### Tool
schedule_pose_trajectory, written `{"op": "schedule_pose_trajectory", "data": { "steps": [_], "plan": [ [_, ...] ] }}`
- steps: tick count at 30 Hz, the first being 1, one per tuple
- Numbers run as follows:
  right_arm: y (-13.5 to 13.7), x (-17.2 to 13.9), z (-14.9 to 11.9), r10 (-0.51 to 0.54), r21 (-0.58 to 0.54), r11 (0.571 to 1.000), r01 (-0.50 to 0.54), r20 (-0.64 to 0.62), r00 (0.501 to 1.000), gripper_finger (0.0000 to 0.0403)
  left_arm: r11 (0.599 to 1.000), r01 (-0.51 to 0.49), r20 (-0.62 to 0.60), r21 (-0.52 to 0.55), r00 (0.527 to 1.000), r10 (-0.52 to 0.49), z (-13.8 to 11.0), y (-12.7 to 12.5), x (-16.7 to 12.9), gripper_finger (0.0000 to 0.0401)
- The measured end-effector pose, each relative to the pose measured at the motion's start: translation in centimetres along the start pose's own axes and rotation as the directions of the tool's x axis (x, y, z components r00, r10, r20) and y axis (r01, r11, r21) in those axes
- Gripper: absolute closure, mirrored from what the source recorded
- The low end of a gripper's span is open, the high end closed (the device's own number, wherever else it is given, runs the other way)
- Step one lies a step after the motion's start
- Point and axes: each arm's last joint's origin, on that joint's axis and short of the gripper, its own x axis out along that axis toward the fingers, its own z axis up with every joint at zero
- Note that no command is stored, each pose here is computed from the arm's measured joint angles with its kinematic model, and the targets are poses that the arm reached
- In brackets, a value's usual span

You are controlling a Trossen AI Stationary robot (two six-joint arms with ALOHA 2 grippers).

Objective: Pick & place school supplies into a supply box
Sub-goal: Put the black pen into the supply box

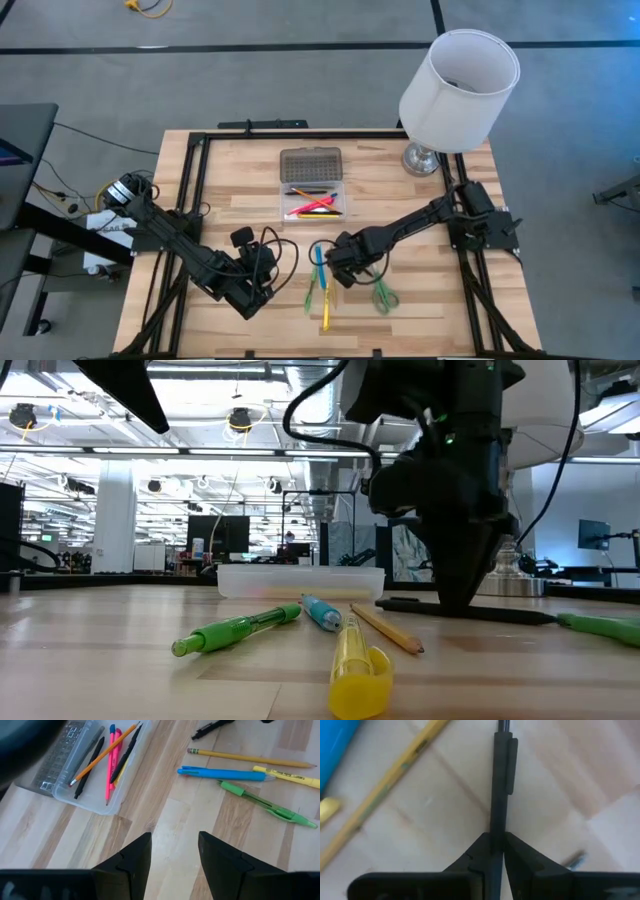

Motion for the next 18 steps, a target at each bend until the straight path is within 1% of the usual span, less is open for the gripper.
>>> {"op": "schedule_pose_trajectory", "data": {
  "steps": [8, 18],
  "plan": [
    [-0.5, 0.0, 0.8, 0.000, 0.001, 1.000, 0.000, 0.007, 1.000, 0.0352, 1.000, -0.002, -0.002, 0.002, 1.000, 0.002, 0.0, 0.0, 0.0, 0.0242],
    [-0.8, 0.0, 1.2, 0.017, 0.022, 1.000, -0.017, -0.013, 1.000, 0.0351, 1.000, -0.001, -0.004, 0.003, 1.000, 0.001, 0.0, 0.0, 0.0, 0.0242]
  ]
}}
